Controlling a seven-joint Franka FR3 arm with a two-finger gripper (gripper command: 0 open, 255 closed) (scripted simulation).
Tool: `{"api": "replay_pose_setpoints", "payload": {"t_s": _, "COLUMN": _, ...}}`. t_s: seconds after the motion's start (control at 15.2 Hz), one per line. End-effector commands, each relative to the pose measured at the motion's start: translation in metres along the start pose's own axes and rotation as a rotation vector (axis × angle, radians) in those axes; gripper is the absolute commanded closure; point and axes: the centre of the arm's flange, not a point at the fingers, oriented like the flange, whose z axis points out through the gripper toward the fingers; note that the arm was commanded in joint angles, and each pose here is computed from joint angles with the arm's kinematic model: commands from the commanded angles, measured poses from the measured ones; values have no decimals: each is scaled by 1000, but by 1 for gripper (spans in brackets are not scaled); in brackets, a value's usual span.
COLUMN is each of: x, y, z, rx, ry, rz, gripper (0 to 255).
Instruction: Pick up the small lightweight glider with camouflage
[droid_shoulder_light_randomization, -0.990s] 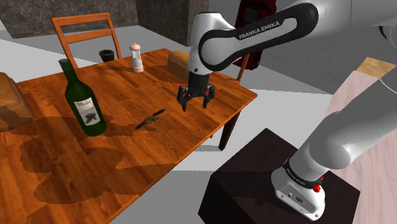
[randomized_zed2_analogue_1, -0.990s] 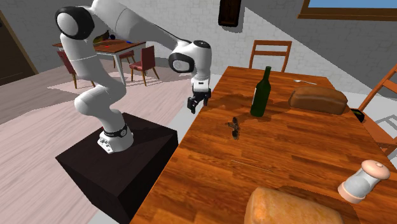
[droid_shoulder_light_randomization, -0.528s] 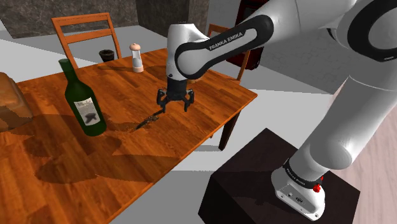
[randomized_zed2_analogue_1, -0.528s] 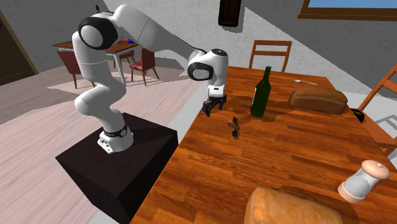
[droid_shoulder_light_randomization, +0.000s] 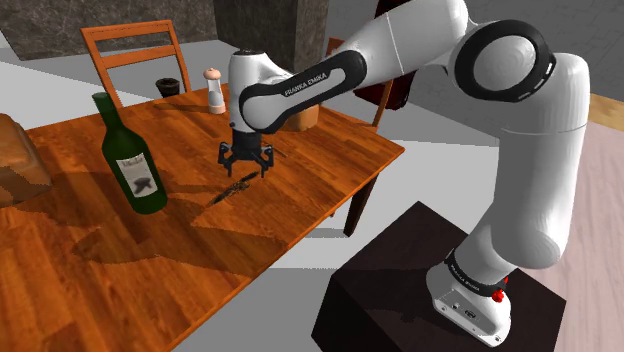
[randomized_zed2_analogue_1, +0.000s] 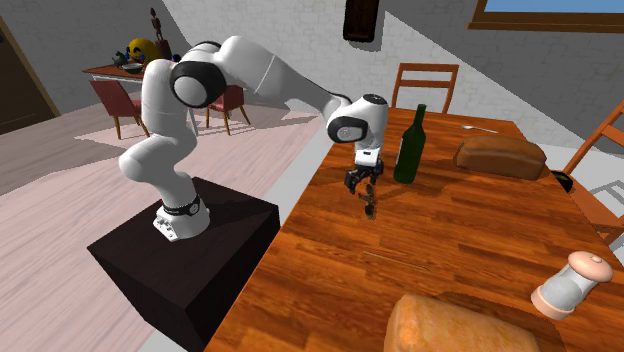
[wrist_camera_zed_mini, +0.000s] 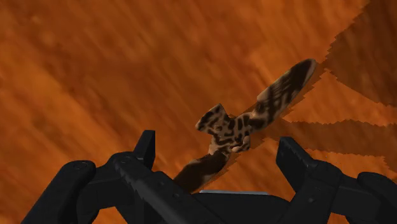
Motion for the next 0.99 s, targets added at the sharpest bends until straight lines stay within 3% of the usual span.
{"api": "replay_pose_setpoints", "payload": {"t_s": 0.0, "x": 16, "y": -15, "z": 10, "rx": 2, "ry": 9, "rz": 40, "gripper": 0}}
{"api": "replay_pose_setpoints", "payload": {"t_s": 0.73, "x": 26, "y": -21, "z": 55, "rx": 4, "ry": 13, "rz": 59, "gripper": 0}}
{"api": "replay_pose_setpoints", "payload": {"t_s": 0.79, "x": 26, "y": -21, "z": 56, "rx": 4, "ry": 13, "rz": 59, "gripper": 255}}
{"api": "replay_pose_setpoints", "payload": {"t_s": 0.92, "x": 26, "y": -21, "z": 56, "rx": 4, "ry": 13, "rz": 59, "gripper": 255}}
